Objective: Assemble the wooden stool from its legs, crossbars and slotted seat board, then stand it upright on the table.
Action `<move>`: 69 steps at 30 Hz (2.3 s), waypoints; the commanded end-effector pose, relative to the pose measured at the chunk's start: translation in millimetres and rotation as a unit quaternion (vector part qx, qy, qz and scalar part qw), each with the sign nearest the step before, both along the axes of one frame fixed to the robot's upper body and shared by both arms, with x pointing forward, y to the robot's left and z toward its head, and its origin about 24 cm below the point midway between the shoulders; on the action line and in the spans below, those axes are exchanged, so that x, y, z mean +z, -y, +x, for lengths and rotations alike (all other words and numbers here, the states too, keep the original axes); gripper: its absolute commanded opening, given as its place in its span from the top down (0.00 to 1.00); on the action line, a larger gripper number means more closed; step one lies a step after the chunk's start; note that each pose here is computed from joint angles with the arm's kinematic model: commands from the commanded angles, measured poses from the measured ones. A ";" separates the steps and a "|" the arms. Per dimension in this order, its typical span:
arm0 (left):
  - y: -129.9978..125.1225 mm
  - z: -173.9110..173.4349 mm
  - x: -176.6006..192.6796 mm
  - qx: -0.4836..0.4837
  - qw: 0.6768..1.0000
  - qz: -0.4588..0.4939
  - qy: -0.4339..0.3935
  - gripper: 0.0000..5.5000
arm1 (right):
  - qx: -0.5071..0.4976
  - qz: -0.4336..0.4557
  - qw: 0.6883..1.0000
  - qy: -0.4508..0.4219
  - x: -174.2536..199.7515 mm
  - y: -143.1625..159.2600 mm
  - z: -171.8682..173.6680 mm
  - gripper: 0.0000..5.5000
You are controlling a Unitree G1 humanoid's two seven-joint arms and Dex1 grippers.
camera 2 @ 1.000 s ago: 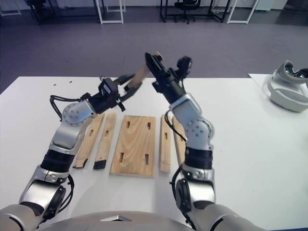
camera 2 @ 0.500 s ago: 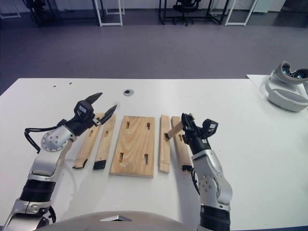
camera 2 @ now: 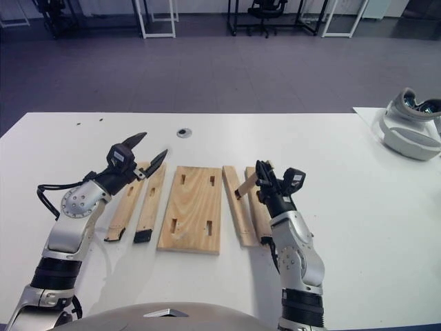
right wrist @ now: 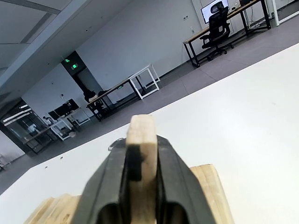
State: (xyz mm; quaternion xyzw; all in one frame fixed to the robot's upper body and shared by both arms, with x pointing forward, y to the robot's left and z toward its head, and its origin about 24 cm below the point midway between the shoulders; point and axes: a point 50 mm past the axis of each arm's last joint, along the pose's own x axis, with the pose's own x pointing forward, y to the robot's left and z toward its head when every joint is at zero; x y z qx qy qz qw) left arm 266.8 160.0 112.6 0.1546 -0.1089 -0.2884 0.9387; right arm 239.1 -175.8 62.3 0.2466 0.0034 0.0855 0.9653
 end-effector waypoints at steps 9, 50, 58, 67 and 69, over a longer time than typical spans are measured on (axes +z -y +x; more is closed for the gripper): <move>1.3 -4.1 -4.4 0.016 1.000 0.017 -0.005 0.35 | 0.087 -0.234 0.965 -0.085 -69.3 23.2 -27.5 0.93; 0.9 -2.5 -9.6 0.040 0.999 0.024 -0.004 0.35 | 0.221 -0.377 0.876 -0.205 -31.4 20.8 -17.1 0.60; 12.4 10.2 7.3 0.031 0.986 -0.157 -0.051 0.31 | 0.162 -0.363 0.916 -0.058 22.5 24.9 14.9 0.62; 48.5 27.6 52.6 -0.133 0.798 -0.525 -0.266 0.15 | 0.297 -0.367 0.838 0.274 94.1 -60.6 19.0 0.62; 49.8 26.2 54.5 -0.141 0.791 -0.527 -0.278 0.15 | 0.305 -0.364 0.832 0.288 95.6 -66.1 17.5 0.62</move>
